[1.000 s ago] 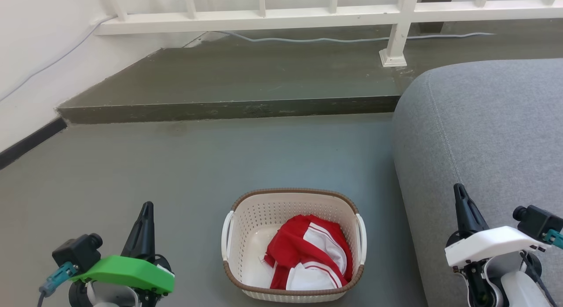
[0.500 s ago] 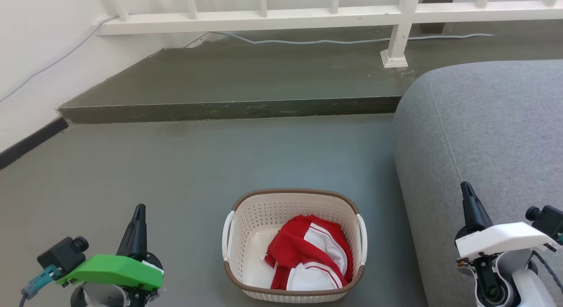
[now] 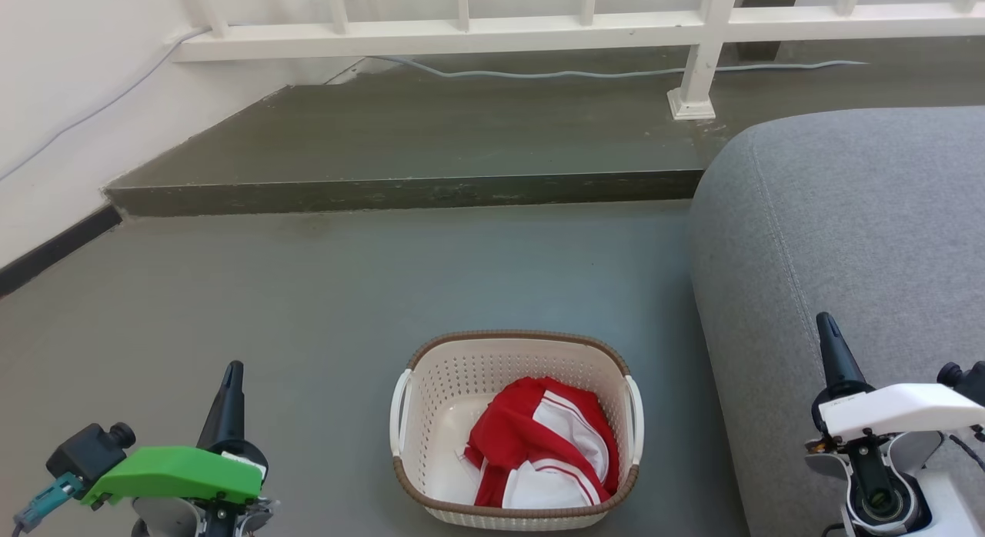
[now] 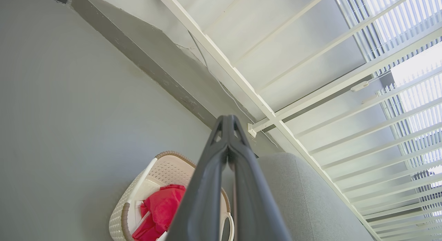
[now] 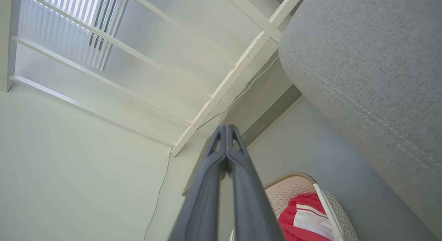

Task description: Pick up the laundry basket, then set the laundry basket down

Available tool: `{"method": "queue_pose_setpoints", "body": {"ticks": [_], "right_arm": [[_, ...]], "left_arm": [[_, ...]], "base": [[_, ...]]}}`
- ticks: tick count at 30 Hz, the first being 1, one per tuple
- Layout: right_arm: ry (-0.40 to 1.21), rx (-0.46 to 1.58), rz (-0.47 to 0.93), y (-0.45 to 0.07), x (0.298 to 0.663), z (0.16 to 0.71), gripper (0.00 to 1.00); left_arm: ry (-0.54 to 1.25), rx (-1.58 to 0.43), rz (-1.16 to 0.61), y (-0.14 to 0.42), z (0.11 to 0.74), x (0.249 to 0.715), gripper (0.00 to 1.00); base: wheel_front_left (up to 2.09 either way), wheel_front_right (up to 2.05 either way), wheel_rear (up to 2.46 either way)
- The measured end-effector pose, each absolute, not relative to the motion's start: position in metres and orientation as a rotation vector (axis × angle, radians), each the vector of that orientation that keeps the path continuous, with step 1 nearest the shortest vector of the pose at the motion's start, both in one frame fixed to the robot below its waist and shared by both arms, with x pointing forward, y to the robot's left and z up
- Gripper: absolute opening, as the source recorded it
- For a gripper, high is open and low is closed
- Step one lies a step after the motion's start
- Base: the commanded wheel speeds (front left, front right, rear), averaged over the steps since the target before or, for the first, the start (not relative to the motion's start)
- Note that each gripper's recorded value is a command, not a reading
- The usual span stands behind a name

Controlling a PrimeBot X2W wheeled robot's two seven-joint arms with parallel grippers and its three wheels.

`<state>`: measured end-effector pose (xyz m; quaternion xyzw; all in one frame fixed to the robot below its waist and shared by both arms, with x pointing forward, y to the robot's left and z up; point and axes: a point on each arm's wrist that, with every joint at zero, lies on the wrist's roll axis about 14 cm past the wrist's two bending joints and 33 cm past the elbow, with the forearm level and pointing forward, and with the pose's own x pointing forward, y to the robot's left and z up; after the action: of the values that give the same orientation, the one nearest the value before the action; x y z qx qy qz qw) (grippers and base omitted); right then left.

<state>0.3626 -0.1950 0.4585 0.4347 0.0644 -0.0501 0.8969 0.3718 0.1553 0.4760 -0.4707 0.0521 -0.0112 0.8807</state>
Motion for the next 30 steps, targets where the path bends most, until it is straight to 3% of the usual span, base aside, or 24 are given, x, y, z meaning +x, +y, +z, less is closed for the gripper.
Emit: {"method": "queue_pose_setpoints", "body": {"ticks": [30], "right_arm": [[0.1,1.313,-0.117,-0.201,0.371,0.468,0.0]], "left_arm": [[0.119,-1.341,0.038,0.173,0.473,0.372,0.0]], "base": [[0.0,0.0,0.0]]}}
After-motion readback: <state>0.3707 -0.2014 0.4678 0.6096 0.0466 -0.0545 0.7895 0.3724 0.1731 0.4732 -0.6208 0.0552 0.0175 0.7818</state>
